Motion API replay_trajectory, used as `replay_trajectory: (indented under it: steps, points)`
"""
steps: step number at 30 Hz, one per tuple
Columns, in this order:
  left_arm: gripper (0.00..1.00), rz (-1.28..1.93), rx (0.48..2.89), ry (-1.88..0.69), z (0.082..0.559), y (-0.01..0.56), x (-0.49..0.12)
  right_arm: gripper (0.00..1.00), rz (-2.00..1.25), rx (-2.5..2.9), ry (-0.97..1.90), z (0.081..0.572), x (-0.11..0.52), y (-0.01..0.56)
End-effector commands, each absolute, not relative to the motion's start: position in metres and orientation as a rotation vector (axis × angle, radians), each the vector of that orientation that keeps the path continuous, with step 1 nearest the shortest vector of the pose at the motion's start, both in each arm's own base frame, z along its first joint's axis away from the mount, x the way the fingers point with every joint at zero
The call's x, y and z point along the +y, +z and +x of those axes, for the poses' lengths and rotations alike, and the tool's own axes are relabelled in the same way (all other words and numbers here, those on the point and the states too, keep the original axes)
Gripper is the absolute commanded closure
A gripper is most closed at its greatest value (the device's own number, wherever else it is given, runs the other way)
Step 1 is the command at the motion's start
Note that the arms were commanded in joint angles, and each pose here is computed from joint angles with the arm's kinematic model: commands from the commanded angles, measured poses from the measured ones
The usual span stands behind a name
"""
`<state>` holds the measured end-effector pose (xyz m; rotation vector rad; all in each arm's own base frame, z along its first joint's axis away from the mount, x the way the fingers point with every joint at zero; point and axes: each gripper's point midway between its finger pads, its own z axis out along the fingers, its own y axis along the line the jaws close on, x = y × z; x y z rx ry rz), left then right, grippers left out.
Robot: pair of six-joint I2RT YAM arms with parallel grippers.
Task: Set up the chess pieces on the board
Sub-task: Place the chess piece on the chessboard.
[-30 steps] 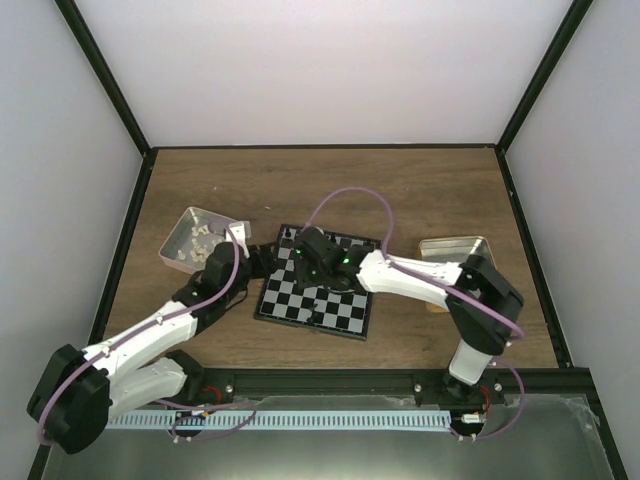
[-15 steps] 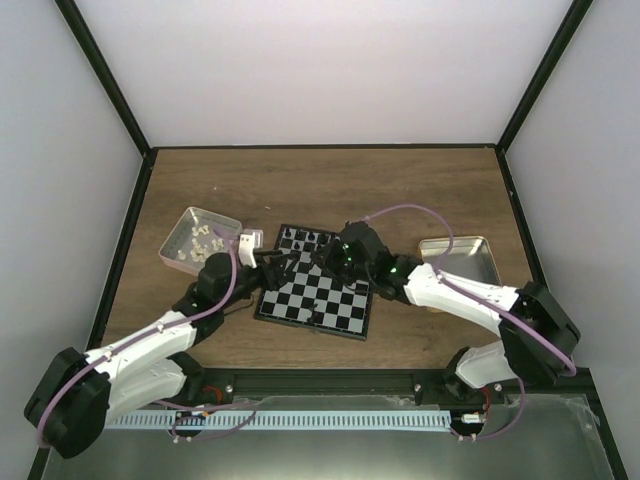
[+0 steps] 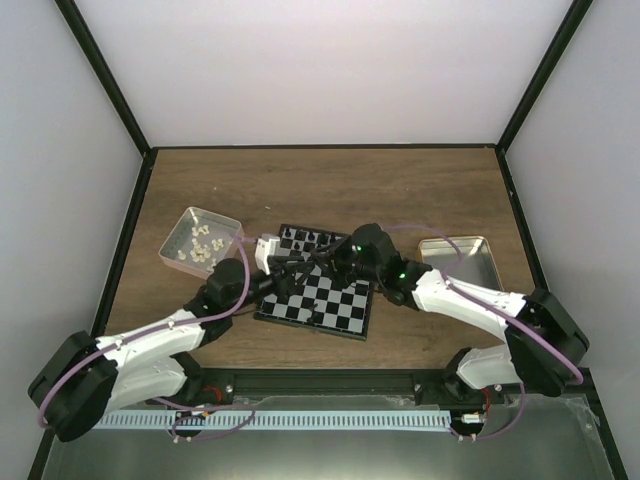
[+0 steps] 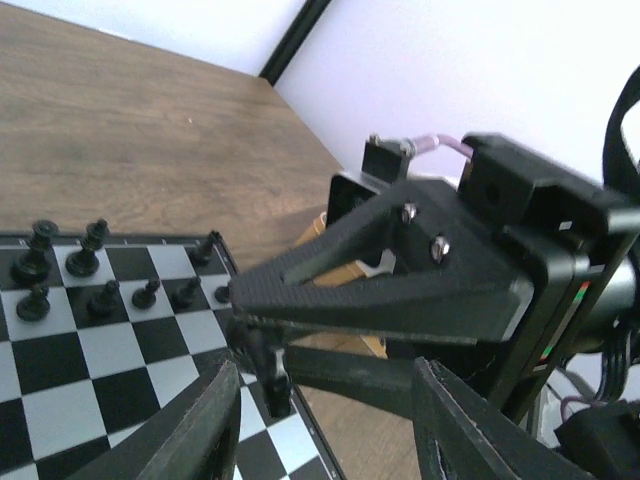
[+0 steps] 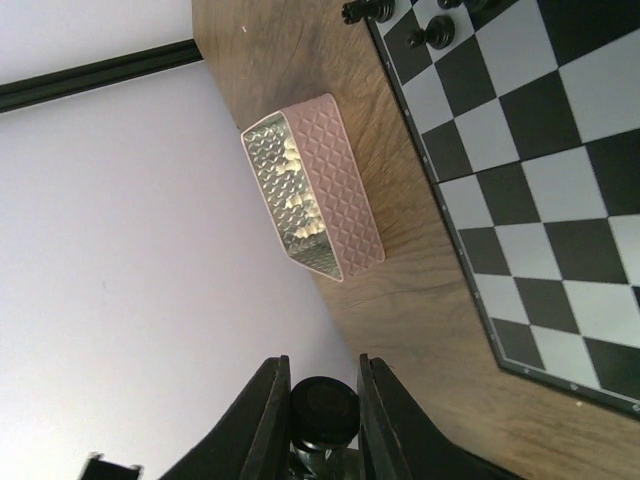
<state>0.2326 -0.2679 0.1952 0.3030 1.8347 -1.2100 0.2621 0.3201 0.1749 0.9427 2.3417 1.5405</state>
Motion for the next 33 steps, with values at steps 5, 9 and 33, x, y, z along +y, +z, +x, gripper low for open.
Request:
replay_trajectory:
  steps: [5, 9, 33]
  points:
    - [0.62, 0.329, 1.784, -1.197, 0.231, 0.203, -0.276, 0.85, 1.036, 2.310, 1.689, 0.261, 0.323, 0.192]
    - [0.69, 0.332, 1.775, -1.159, 0.236, 0.204, -0.276, 0.85, 1.031, 2.320, 1.707, 0.259, 0.324, 0.194]
    - [0.96, 0.394, 2.121, -0.835, 0.256, 0.172, -0.272, 0.35, 0.823, 2.246, 1.332, 0.284, 0.261, 0.192]
